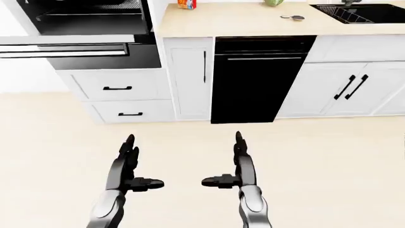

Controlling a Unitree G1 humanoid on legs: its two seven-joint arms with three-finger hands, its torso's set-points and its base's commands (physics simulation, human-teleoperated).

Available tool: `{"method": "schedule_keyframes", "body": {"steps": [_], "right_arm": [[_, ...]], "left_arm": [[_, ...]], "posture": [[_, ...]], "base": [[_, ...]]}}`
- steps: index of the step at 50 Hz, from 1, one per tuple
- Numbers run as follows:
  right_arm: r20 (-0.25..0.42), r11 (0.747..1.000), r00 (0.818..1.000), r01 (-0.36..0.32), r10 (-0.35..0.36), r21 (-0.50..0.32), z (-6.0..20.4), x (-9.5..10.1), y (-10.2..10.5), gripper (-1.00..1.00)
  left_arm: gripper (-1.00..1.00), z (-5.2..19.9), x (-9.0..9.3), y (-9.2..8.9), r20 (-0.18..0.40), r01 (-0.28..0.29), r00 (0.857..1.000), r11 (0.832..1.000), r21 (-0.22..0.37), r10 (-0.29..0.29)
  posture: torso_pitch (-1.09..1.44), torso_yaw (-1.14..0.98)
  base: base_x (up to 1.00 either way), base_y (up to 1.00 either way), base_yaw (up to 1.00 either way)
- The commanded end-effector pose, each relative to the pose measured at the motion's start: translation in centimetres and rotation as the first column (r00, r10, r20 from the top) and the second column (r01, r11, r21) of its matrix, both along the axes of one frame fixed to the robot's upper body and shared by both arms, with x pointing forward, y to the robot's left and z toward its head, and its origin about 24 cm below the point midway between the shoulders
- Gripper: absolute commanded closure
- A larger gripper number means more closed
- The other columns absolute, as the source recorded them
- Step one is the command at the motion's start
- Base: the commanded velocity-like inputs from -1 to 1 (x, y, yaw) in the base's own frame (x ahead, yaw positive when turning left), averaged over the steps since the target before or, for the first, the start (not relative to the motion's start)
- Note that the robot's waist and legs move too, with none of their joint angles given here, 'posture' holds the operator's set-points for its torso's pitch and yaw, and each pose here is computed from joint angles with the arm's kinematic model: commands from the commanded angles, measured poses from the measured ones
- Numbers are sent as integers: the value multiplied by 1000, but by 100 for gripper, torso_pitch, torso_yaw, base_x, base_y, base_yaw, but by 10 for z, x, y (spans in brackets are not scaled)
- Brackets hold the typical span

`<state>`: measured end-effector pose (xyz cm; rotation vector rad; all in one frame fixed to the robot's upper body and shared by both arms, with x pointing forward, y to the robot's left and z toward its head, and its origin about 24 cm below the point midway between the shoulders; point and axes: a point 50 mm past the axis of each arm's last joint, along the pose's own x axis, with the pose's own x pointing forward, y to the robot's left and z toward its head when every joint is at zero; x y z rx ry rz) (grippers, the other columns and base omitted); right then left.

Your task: Close the oven door.

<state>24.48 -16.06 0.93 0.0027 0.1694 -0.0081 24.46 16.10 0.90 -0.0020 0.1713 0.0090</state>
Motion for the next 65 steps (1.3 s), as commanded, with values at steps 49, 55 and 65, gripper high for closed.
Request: {"method": "schedule_keyframes", "body": {"steps": [49,55,65], "right_arm": [[1,968,968,250,-250,25,-78,-50,-117,-100],[-56,958,958,284,-282,35,-90,-68,-120,-100],[-76,951,949,308,-304,39,-96,-86,-124,-100]], "left_arm": [[-100,-90,-73,119,-53,-226,974,958,-175,220],[-100,-99,-94,119,-81,-225,972,972,-73,219],[-100,-103,-109,122,-101,-266,961,962,-61,259]], "posture": [[0,0],[0,0],[0,0]], "base": [[0,0,0],[0,0,0],[0,0,0]]}}
